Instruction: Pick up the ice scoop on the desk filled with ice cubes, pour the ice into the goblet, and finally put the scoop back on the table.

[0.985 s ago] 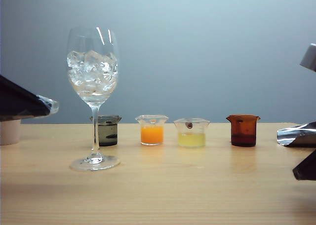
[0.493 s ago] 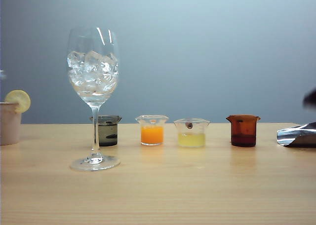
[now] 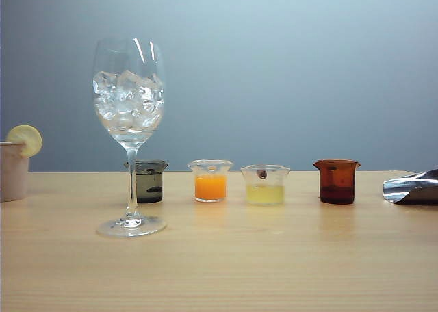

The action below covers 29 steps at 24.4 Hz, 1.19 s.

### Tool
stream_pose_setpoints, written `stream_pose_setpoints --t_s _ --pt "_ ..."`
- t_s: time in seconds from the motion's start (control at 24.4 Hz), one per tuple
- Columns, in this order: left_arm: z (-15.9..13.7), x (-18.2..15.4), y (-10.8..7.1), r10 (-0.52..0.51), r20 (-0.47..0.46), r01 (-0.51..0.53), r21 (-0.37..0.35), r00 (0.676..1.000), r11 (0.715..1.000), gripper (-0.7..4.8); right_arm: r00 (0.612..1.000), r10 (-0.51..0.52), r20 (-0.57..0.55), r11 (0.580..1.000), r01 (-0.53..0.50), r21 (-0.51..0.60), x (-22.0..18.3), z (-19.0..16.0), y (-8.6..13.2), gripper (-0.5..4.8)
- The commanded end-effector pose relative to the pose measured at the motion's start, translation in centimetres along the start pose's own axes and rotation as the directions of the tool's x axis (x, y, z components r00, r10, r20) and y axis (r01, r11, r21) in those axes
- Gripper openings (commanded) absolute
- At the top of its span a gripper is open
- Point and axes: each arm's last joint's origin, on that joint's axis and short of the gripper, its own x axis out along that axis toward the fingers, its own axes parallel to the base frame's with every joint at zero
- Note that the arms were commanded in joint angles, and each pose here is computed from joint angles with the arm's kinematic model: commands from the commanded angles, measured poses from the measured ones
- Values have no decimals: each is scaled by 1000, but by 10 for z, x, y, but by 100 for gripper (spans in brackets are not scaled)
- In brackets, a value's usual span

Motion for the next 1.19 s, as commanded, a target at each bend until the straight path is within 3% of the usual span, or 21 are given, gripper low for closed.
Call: stream_pose_setpoints --t_s 0.04,0.21,1.19 --pt "2 0 0 0 16 0 3 1000 1000 -5 993 -115 24 993 115 2 0 1 -11 33" --pt "2 0 0 6 17 -6 2 1000 1000 -5 976 -214 44 977 214 6 -1 2 -19 32" --pt "2 0 0 6 18 -6 3 1000 1000 -5 976 -212 44 977 212 6 -1 2 -19 32"
